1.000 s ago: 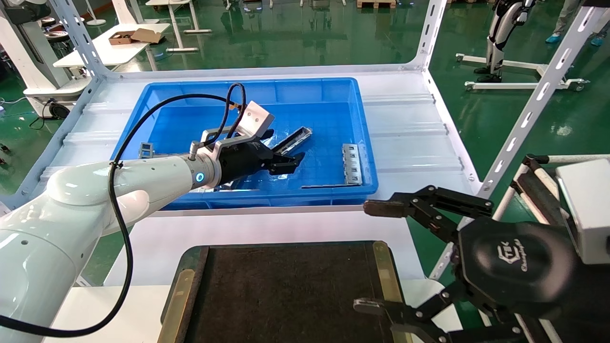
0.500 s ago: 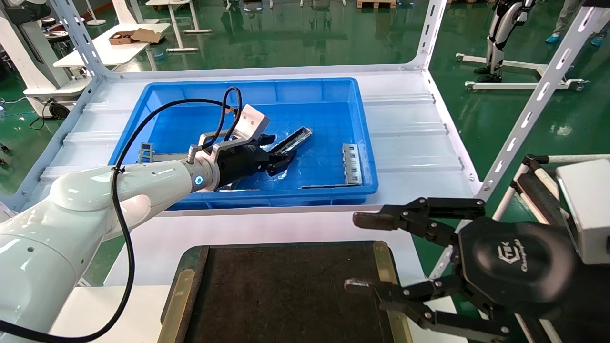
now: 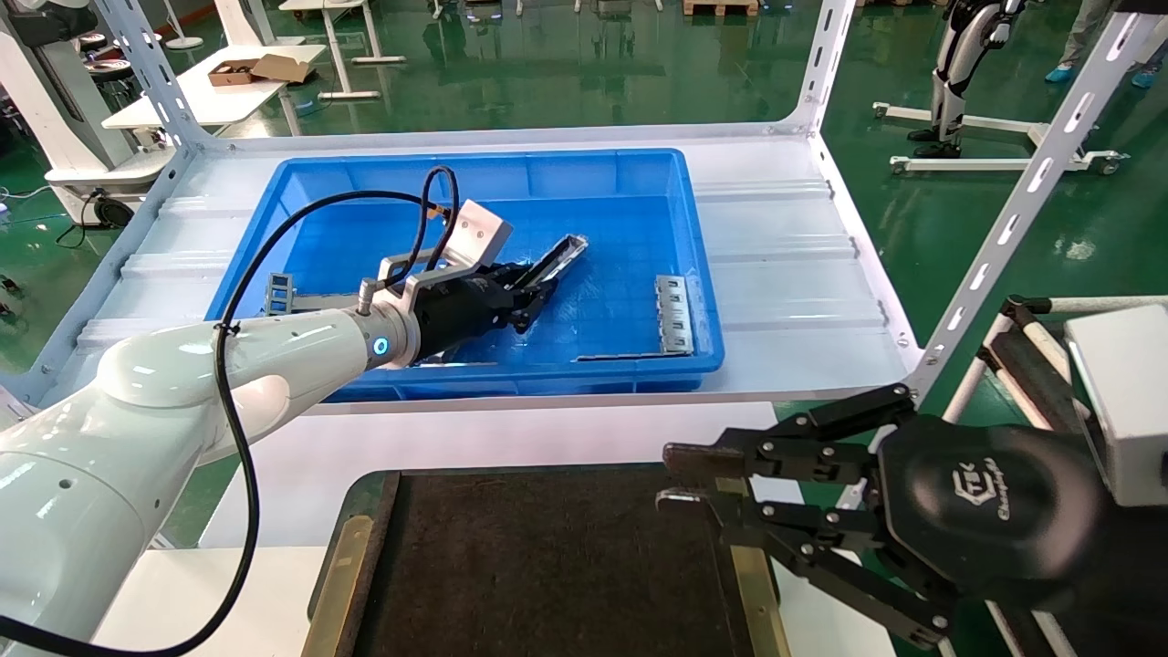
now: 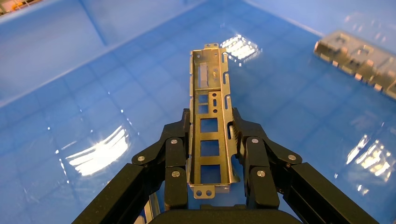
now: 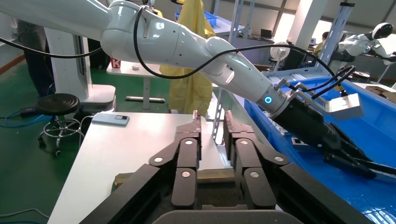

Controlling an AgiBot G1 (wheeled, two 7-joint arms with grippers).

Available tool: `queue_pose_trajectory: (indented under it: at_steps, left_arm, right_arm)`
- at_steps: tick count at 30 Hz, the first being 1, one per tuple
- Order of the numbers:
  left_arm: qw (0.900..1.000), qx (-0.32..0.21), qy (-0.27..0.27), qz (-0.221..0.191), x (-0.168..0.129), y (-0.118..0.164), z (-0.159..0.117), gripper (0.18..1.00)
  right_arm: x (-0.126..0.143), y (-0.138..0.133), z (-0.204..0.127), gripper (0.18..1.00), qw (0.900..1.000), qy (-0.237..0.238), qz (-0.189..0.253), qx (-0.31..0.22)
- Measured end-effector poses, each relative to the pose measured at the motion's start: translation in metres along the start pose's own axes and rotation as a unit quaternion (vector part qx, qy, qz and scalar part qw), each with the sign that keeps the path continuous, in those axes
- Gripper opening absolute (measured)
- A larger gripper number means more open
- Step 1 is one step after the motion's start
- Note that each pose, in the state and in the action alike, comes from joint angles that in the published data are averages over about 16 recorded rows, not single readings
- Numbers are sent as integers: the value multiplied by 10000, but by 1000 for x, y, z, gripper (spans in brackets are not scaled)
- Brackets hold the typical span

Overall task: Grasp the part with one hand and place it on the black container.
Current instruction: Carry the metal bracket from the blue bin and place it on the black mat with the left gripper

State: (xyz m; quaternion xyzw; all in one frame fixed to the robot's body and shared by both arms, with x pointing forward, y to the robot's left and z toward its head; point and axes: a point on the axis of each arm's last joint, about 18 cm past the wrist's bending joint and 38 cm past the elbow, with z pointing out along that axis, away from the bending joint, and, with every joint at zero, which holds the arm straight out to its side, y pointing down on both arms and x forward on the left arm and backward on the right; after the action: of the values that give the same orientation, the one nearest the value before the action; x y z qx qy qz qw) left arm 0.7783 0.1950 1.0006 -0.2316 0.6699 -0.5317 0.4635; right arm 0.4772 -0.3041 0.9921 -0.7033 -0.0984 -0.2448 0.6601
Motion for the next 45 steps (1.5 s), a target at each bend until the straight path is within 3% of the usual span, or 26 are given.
queue_pose_trajectory:
  at_steps: [11, 21, 26, 33, 38, 45]
  left_arm:
    - [9946, 710, 705, -270, -6, -37, -29, 356]
    - [9734, 1281, 1869, -349, 14, -29, -85, 356]
    - [9622, 1166, 2404, -523, 42, 5, -108, 355]
    - [9554, 518, 2710, -1050, 90, 75, -126, 355]
    - [9547, -75, 2496, -1620, 118, 128, -129, 355]
    - [9520, -718, 1742, -2412, 140, 189, -122, 355]
  right_arm:
    - [0, 0, 0, 227, 10000, 0, 0, 0]
    - [0, 0, 0, 192, 10000, 0, 0, 0]
    - [0, 0, 0, 191, 10000, 0, 0, 0]
    - [0, 0, 0, 191, 10000, 0, 0, 0]
    - [0, 0, 0, 191, 10000, 0, 0, 0]
    - [0, 0, 0, 191, 10000, 0, 0, 0]
